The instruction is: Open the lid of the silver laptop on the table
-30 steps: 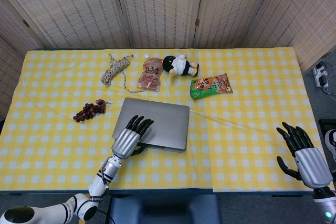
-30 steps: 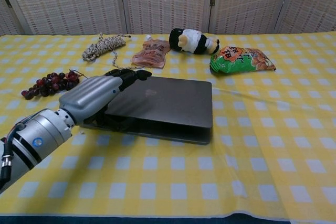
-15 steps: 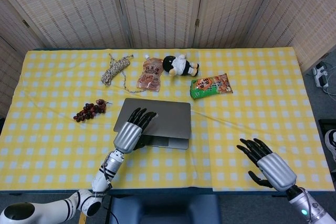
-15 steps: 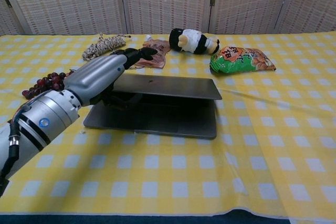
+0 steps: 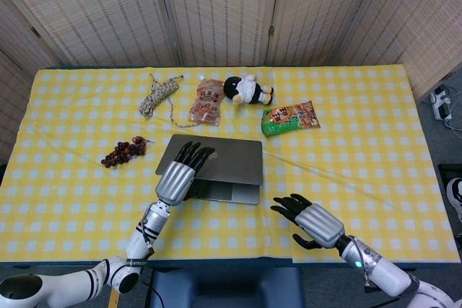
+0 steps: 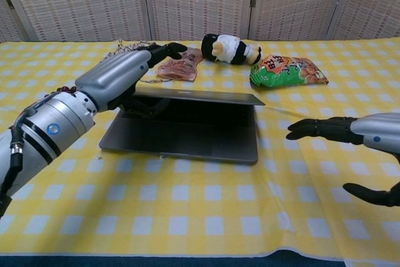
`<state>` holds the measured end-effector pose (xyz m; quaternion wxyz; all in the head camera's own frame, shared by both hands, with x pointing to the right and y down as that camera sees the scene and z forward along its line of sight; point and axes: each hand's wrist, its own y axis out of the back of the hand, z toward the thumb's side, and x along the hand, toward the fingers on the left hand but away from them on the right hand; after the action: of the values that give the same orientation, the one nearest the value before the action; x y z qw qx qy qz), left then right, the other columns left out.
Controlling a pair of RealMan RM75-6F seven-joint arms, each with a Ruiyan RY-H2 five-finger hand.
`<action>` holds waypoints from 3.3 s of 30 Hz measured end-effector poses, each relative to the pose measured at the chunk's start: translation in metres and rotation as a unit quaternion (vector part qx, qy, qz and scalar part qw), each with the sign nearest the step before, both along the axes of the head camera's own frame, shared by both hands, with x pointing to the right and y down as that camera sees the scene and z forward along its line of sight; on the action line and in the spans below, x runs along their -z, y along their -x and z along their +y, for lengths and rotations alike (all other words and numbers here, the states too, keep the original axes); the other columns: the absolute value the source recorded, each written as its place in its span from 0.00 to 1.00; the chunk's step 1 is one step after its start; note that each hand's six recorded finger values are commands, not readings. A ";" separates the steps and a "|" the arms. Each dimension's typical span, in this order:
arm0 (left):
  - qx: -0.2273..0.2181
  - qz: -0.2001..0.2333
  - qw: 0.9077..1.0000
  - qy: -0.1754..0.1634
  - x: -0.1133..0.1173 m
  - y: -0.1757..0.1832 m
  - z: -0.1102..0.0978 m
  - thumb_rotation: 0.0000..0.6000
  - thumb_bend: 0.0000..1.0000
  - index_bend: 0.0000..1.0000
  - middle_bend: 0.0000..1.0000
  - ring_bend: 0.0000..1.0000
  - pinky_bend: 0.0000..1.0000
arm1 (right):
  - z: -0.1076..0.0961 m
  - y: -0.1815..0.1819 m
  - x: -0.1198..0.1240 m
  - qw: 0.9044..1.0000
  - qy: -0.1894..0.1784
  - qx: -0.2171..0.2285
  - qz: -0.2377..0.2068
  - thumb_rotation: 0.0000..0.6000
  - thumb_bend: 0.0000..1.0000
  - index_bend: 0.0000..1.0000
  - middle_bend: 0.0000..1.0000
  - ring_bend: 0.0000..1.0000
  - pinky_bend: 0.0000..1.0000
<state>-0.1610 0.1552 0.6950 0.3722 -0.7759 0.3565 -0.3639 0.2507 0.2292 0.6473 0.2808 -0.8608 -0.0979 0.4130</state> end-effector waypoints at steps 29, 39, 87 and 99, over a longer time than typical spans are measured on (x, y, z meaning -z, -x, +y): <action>0.002 -0.012 1.000 -0.005 0.001 -0.007 -0.012 1.00 0.51 0.08 0.17 0.04 0.00 | -0.015 0.091 -0.070 0.997 0.060 0.037 0.027 1.00 0.55 0.00 0.00 0.00 0.00; -0.002 -0.029 1.000 -0.007 -0.004 -0.008 -0.019 1.00 0.50 0.08 0.17 0.03 0.00 | -0.012 0.097 -0.075 0.997 0.062 0.041 0.034 1.00 0.55 0.00 0.00 0.00 0.00; 0.078 -0.003 0.996 0.041 0.018 -0.029 -0.091 1.00 0.50 0.07 0.17 0.00 0.00 | -0.018 0.115 -0.071 0.997 0.043 0.039 0.044 1.00 0.55 0.00 0.00 0.00 0.00; 0.063 -0.034 0.997 0.019 0.030 -0.049 -0.113 1.00 0.50 0.05 0.14 0.00 0.00 | -0.022 0.118 -0.069 0.998 0.038 0.036 0.040 1.00 0.55 0.00 0.00 0.00 0.00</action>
<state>-0.1116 0.0417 0.6652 0.3457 -0.7458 0.3853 -0.4193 0.1324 0.2074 0.7162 0.2665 -0.8567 -0.0404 0.4399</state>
